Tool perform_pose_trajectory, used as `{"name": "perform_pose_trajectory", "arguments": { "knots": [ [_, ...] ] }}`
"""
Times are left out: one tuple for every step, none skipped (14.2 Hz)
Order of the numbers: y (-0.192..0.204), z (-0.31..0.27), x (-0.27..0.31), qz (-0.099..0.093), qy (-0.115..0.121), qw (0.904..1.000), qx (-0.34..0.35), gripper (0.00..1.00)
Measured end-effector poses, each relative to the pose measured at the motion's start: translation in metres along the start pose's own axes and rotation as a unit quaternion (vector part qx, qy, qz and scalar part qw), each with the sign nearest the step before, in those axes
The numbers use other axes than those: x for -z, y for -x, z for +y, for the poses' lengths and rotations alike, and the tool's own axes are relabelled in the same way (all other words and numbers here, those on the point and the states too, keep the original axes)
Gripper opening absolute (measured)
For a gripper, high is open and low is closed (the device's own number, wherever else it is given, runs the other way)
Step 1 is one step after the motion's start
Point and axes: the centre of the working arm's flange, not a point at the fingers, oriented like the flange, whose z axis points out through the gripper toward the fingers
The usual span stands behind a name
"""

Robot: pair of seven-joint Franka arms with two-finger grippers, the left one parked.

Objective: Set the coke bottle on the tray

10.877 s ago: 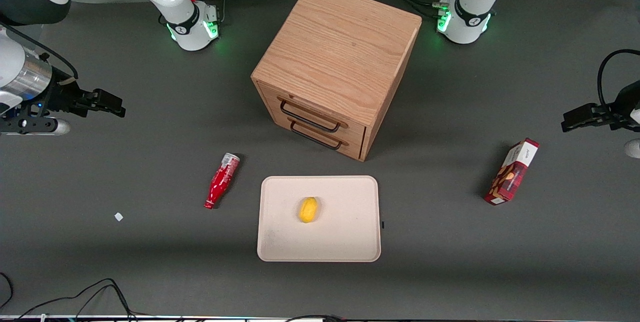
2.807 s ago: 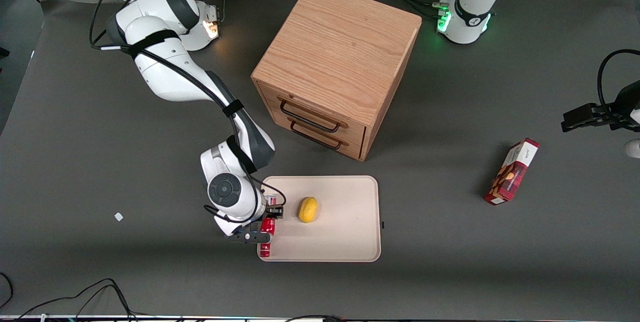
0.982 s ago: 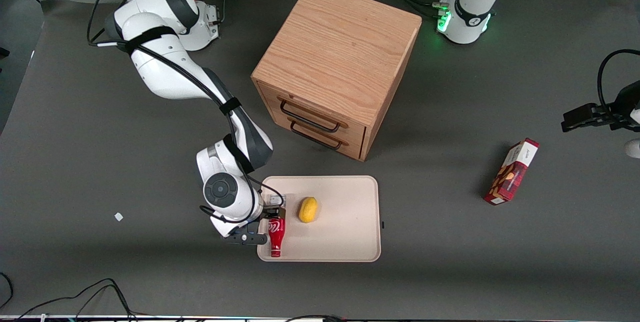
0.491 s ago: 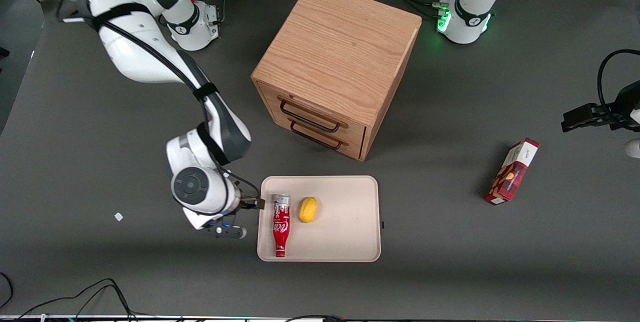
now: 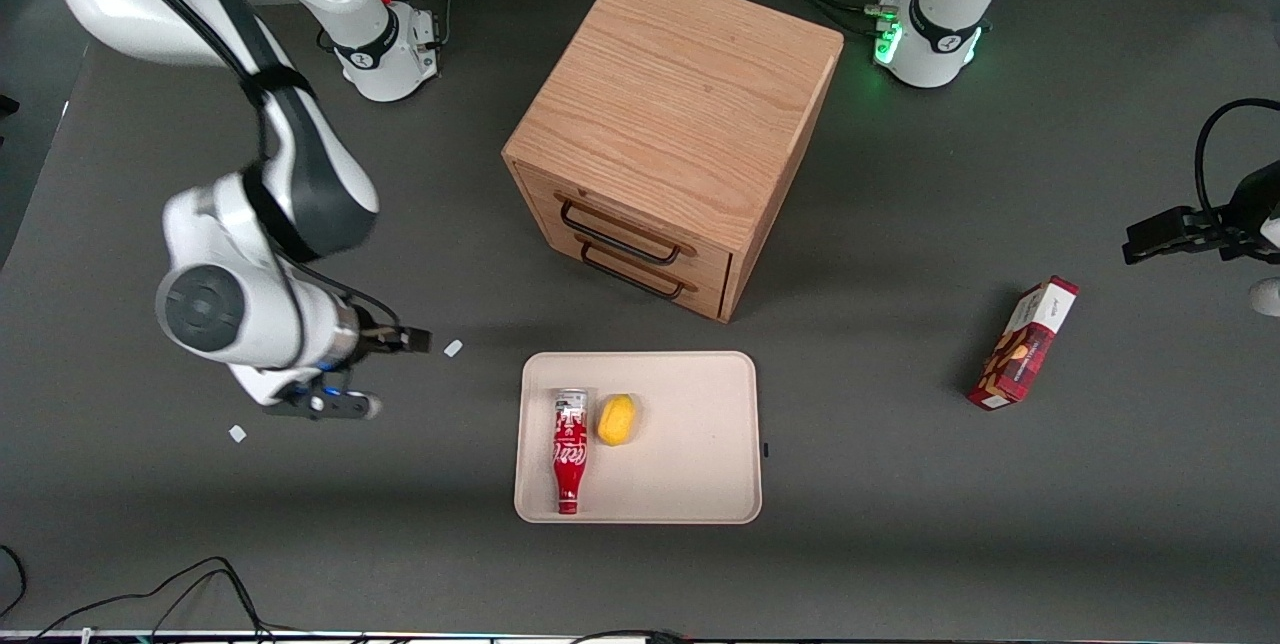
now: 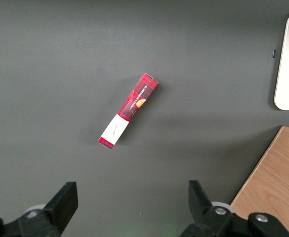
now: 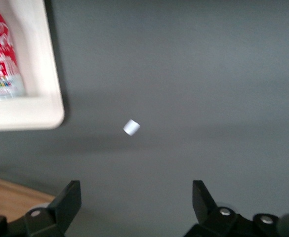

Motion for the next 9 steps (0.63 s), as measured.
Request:
{"name": "perform_pose_trajectory", "arguments": {
  "knots": [
    [0.009,0.017,0.014,-0.001,-0.001,1.0,0.004,1.0],
    [0.016,0.031,0.025,0.002,-0.002,1.0,0.005,1.0],
    [0.023,0.039,0.033,0.006,-0.002,1.0,0.002,1.0],
    [0.03,0.045,0.04,0.01,-0.001,0.9999,-0.001,1.0],
    [0.036,0.049,0.046,0.014,0.002,0.9999,-0.004,1.0],
    [0.043,0.054,0.051,0.014,0.005,0.9999,-0.008,1.0],
    [0.05,0.058,0.057,0.013,0.005,0.9999,-0.01,1.0],
    [0.058,0.063,0.064,0.01,0.0,0.9999,-0.007,1.0],
    [0.066,0.071,0.072,0.007,-0.007,0.9999,-0.001,1.0]
  ]
}}
